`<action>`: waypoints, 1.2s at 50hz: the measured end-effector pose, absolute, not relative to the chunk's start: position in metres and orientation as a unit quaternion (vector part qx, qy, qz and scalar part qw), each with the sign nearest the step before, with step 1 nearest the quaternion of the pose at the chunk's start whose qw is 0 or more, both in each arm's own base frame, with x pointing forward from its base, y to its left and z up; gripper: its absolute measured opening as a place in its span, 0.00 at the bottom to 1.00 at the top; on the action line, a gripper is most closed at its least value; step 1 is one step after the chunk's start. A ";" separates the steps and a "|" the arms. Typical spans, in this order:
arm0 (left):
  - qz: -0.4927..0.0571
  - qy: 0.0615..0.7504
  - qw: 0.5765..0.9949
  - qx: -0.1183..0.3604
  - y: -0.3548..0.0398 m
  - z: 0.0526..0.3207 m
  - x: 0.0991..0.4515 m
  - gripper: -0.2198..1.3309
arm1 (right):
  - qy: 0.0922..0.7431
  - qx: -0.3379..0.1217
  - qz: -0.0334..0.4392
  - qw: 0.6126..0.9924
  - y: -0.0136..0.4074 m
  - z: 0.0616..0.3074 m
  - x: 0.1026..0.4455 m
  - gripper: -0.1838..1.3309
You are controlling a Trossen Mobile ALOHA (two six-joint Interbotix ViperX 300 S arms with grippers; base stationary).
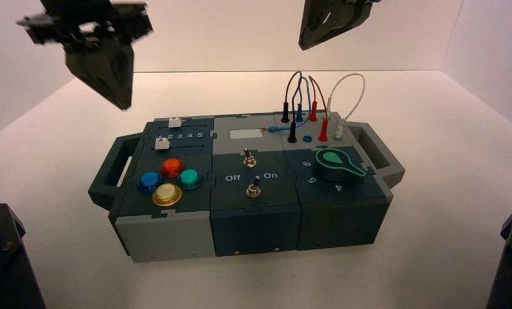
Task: Move the bottom slider to position 4.
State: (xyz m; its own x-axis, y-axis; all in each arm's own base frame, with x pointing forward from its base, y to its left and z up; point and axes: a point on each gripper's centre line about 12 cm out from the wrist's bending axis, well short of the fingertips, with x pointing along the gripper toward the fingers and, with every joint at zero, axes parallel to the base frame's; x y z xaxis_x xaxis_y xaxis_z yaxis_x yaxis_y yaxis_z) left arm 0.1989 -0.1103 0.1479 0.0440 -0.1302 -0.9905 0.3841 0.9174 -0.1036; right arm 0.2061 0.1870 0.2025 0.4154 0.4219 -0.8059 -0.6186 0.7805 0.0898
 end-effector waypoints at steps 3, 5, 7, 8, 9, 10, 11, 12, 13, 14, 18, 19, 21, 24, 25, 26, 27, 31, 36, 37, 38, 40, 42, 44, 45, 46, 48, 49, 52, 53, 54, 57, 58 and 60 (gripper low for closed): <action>-0.178 0.676 0.709 0.091 -0.112 0.143 0.199 0.04 | 0.442 -0.111 0.312 0.834 0.187 0.202 0.206 0.03; -0.175 0.684 0.703 0.085 -0.113 0.139 0.200 0.04 | 0.441 -0.111 0.312 0.834 0.187 0.203 0.206 0.03; -0.174 0.689 0.699 0.083 -0.114 0.136 0.200 0.04 | 0.440 -0.112 0.312 0.835 0.187 0.203 0.206 0.03; -0.172 0.693 0.695 0.080 -0.115 0.134 0.200 0.04 | 0.441 -0.112 0.312 0.834 0.187 0.202 0.207 0.03; -0.171 0.694 0.695 0.078 -0.115 0.133 0.200 0.04 | 0.441 -0.111 0.312 0.834 0.187 0.202 0.207 0.03; -0.170 0.696 0.693 0.075 -0.116 0.132 0.201 0.04 | 0.440 -0.111 0.312 0.835 0.187 0.203 0.206 0.03; -0.170 0.697 0.693 0.075 -0.116 0.131 0.201 0.04 | 0.440 -0.111 0.312 0.835 0.187 0.203 0.207 0.03; -0.169 0.700 0.690 0.072 -0.117 0.129 0.202 0.04 | 0.441 -0.112 0.312 0.834 0.187 0.202 0.207 0.03; -0.168 0.701 0.690 0.069 -0.117 0.128 0.202 0.04 | 0.440 -0.112 0.312 0.835 0.187 0.203 0.206 0.03; -0.168 0.701 0.690 0.069 -0.117 0.128 0.202 0.04 | 0.440 -0.111 0.312 0.835 0.187 0.203 0.206 0.03; -0.163 0.706 0.687 0.060 -0.120 0.124 0.205 0.04 | 0.439 -0.110 0.312 0.835 0.187 0.203 0.206 0.03; -0.163 0.706 0.686 0.061 -0.120 0.123 0.205 0.04 | 0.439 -0.110 0.312 0.835 0.187 0.203 0.206 0.03; -0.159 0.709 0.684 0.057 -0.121 0.121 0.206 0.04 | 0.437 -0.111 0.313 0.836 0.187 0.204 0.206 0.03; -0.155 0.712 0.683 0.053 -0.121 0.118 0.207 0.04 | 0.435 -0.111 0.313 0.837 0.187 0.205 0.206 0.03; -0.152 0.715 0.681 0.053 -0.122 0.115 0.208 0.04 | 0.436 -0.110 0.313 0.837 0.187 0.205 0.206 0.03; -0.152 0.715 0.681 0.053 -0.122 0.115 0.208 0.04 | 0.435 -0.110 0.313 0.837 0.187 0.205 0.206 0.03; -0.149 0.717 0.678 0.052 -0.122 0.112 0.208 0.04 | 0.434 -0.109 0.313 0.837 0.187 0.206 0.206 0.03; -0.145 0.722 0.674 0.052 -0.122 0.105 0.209 0.04 | 0.433 -0.109 0.313 0.838 0.187 0.206 0.206 0.03; -0.140 0.729 0.668 0.052 -0.123 0.096 0.211 0.04 | 0.430 -0.108 0.314 0.840 0.186 0.209 0.206 0.03; -0.139 0.729 0.668 0.053 -0.123 0.094 0.212 0.04 | 0.430 -0.108 0.314 0.840 0.186 0.209 0.206 0.03; -0.138 0.731 0.666 0.053 -0.123 0.092 0.212 0.04 | 0.428 -0.108 0.315 0.840 0.186 0.209 0.205 0.03; -0.138 0.730 0.668 0.052 -0.124 0.091 0.214 0.04 | 0.428 -0.107 0.315 0.841 0.186 0.210 0.205 0.03; -0.137 0.729 0.668 0.051 -0.124 0.090 0.216 0.04 | 0.428 -0.107 0.315 0.841 0.186 0.210 0.205 0.03; -0.137 0.729 0.669 0.051 -0.126 0.089 0.217 0.04 | 0.425 -0.107 0.315 0.842 0.186 0.211 0.205 0.03; -0.137 0.729 0.669 0.051 -0.126 0.089 0.217 0.04 | 0.425 -0.107 0.315 0.842 0.186 0.211 0.205 0.03; -0.137 0.729 0.669 0.051 -0.126 0.089 0.218 0.04 | 0.425 -0.107 0.316 0.841 0.186 0.211 0.205 0.03; -0.137 0.728 0.670 0.050 -0.127 0.089 0.219 0.04 | 0.425 -0.106 0.315 0.842 0.186 0.211 0.206 0.03; -0.137 0.727 0.671 0.050 -0.127 0.089 0.220 0.04 | 0.424 -0.107 0.315 0.842 0.186 0.211 0.206 0.03; -0.138 0.727 0.671 0.049 -0.127 0.089 0.221 0.04 | 0.424 -0.106 0.316 0.842 0.186 0.211 0.206 0.03; -0.138 0.727 0.671 0.050 -0.127 0.089 0.221 0.04 | 0.424 -0.106 0.316 0.842 0.186 0.211 0.206 0.03; -0.138 0.727 0.671 0.050 -0.128 0.089 0.221 0.04 | 0.424 -0.106 0.316 0.842 0.186 0.211 0.206 0.03; -0.139 0.727 0.671 0.051 -0.128 0.089 0.220 0.04 | 0.424 -0.106 0.316 0.842 0.186 0.211 0.206 0.03; -0.139 0.726 0.671 0.050 -0.128 0.089 0.221 0.04 | 0.424 -0.107 0.316 0.842 0.187 0.211 0.205 0.03; -0.141 0.726 0.671 0.053 -0.130 0.089 0.220 0.04 | 0.424 -0.106 0.316 0.842 0.186 0.211 0.206 0.03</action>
State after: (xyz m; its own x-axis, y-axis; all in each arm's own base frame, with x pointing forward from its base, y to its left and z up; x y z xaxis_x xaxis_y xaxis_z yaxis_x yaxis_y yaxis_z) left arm 0.2197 -0.1295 0.0890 -0.0944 -0.1126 -0.9891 0.2656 0.9547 -0.1341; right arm 0.2056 0.1862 0.2111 0.4418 0.4416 -0.7809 -0.6217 0.7783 0.0884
